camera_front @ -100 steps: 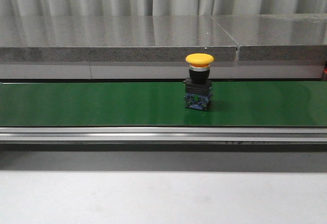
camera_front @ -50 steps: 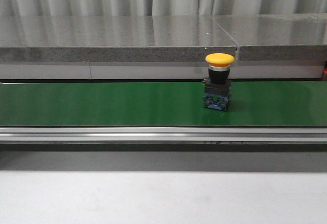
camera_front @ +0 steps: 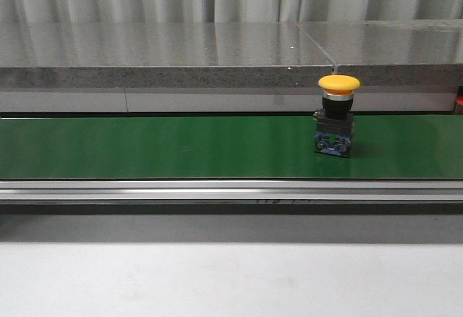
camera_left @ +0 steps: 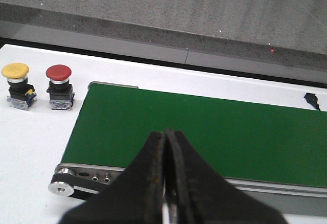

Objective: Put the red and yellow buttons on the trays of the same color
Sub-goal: 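Move the right gripper over the yellow button at the belt end, then grasp the yellow button with the right gripper and carry it to the yellow tray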

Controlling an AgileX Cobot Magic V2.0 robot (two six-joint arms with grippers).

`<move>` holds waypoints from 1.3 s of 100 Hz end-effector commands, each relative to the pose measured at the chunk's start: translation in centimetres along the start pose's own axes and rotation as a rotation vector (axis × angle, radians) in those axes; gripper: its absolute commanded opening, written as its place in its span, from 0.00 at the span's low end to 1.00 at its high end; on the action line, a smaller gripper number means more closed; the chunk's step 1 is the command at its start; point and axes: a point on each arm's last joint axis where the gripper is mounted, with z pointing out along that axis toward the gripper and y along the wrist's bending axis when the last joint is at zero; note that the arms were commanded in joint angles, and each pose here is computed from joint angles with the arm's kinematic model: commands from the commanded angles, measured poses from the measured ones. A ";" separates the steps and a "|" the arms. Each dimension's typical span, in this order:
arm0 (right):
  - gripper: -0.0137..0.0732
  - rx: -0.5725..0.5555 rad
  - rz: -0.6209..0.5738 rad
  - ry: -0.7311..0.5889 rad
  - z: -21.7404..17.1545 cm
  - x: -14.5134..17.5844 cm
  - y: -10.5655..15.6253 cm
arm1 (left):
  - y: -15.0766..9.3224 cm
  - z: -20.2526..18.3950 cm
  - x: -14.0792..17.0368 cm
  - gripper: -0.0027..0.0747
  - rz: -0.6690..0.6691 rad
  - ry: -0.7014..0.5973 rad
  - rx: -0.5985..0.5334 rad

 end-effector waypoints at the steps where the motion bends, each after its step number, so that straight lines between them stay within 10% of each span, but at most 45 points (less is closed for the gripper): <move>1: 0.89 -0.021 -0.057 -0.104 -3.6 0.1 2.3 | -0.4 -0.3 -1.5 0.01 -0.005 -0.095 0.029; 56: 0.89 -0.261 -0.307 0.038 -7.3 11.6 11.6 | -0.4 -0.3 -1.5 0.01 -0.005 -0.095 0.029; 130: 0.89 -0.387 -0.528 0.079 -2.5 11.6 17.7 | -0.4 -0.3 -1.5 0.01 -0.005 -0.095 0.029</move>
